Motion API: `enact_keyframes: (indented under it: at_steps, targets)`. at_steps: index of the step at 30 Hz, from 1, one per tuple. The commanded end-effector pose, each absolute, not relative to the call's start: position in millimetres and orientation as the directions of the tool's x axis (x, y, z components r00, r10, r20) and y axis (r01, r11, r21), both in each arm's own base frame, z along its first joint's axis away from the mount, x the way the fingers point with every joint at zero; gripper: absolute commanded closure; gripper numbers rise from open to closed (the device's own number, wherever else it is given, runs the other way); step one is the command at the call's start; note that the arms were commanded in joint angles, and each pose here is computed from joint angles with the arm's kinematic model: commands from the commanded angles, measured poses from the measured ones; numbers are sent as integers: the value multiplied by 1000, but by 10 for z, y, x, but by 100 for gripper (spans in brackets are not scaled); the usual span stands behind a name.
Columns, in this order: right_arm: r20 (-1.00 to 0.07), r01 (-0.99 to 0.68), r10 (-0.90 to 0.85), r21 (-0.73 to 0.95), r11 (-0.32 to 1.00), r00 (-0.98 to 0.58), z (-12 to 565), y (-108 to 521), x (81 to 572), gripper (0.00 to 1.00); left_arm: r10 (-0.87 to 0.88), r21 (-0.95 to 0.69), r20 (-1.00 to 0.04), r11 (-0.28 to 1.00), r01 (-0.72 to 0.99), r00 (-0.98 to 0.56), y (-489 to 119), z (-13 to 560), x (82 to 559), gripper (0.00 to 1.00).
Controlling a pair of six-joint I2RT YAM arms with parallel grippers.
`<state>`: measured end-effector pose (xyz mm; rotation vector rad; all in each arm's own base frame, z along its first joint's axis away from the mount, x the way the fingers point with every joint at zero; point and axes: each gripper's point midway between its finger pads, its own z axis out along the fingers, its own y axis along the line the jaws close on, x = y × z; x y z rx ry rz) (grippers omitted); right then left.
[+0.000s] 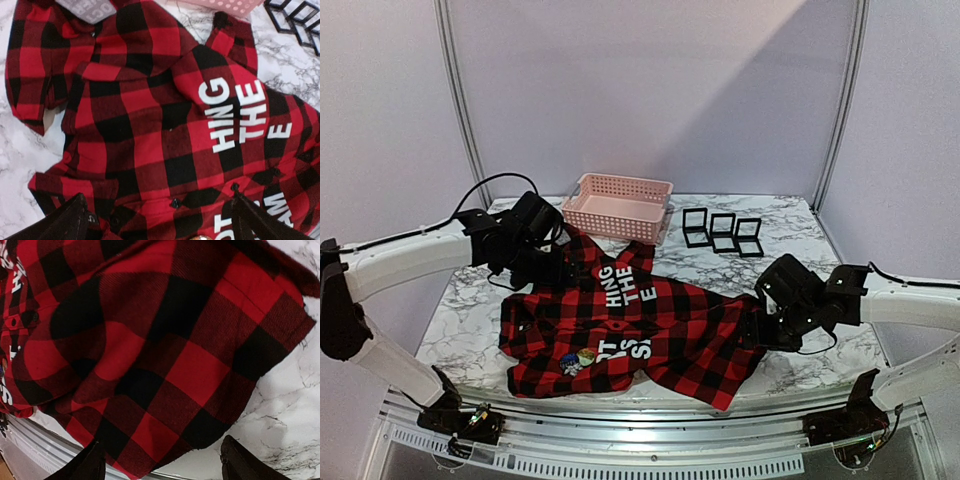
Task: Remove the brooch from the garment
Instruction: Smooth out the flattened clothing at the center of the board.
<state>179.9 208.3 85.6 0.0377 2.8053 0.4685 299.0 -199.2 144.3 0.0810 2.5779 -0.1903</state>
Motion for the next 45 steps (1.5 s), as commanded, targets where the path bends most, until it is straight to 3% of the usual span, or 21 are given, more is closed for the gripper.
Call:
enact_keyframes:
  at_steps: [1,16,29,36,40,45]
  targets:
    - [-195,74,132,282,957,-972,698,2030,1626,24,70,-47,-578,992,118,-813,-2078,1394,3347,0]
    - [-108,105,129,211,972,-986,351,2129,1523,37,82,-20,-529,994,109,-845,-2025,892,3620,0]
    - [-143,81,93,88,993,-985,255,2139,1608,45,134,68,-481,991,116,-866,-1947,522,3656,2]
    - [-163,107,117,65,992,-980,252,2091,1637,60,126,69,-444,992,107,-887,-1936,279,3675,29]
    - [-184,131,140,61,989,-973,268,2063,1672,73,108,80,-466,994,79,-878,-1884,276,3719,60]
    - [-229,138,149,63,988,-962,335,2046,1821,88,55,43,-474,998,39,-879,-1836,184,3785,83]
